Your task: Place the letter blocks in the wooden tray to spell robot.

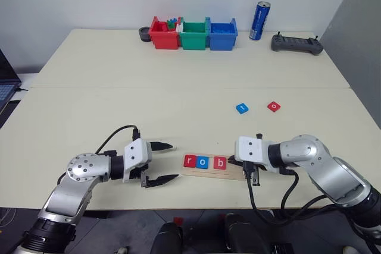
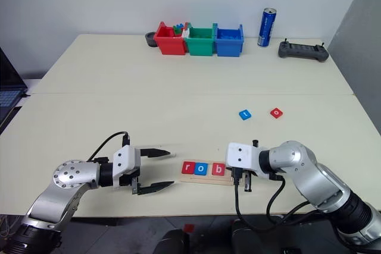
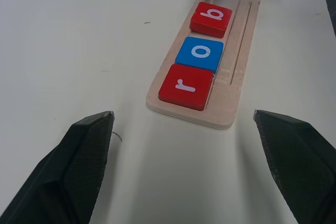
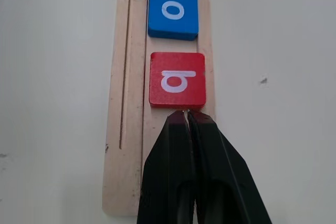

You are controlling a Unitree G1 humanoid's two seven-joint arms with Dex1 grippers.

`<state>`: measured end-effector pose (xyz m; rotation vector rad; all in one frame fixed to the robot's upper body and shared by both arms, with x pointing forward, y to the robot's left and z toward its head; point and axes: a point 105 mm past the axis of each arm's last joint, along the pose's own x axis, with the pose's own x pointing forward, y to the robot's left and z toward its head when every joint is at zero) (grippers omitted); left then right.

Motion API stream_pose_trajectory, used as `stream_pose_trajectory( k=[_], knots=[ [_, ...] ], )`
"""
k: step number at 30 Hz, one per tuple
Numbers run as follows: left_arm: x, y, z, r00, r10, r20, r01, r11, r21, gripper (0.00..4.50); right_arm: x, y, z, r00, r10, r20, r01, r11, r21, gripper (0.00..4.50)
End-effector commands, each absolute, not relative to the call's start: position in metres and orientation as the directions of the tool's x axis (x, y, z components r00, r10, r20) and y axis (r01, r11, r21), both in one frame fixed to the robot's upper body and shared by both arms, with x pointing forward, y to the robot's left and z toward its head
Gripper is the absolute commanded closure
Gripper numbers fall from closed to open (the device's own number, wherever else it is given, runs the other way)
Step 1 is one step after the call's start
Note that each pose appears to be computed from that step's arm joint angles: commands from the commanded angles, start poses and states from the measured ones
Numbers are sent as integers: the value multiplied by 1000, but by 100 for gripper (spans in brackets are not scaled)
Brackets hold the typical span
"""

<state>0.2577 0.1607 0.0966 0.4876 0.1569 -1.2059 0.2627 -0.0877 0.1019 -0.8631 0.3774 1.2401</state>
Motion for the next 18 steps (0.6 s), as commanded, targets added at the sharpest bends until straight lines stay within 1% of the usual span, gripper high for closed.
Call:
stream_pose_trajectory(
  k=[1,8,18],
  knots=[
    [261,165,107,384,-855,-348,907,279,315,0,262,-85,101,313,663,-680,-922,41,-384,447],
    [259,166,103,387,-854,-348,907,284,312,0,267,-78,96,310,672,-673,-918,28,-396,447],
    [257,163,102,385,-856,-345,907,282,312,0,265,-64,95,280,702,-655,-918,-5,-397,447]
  ],
)
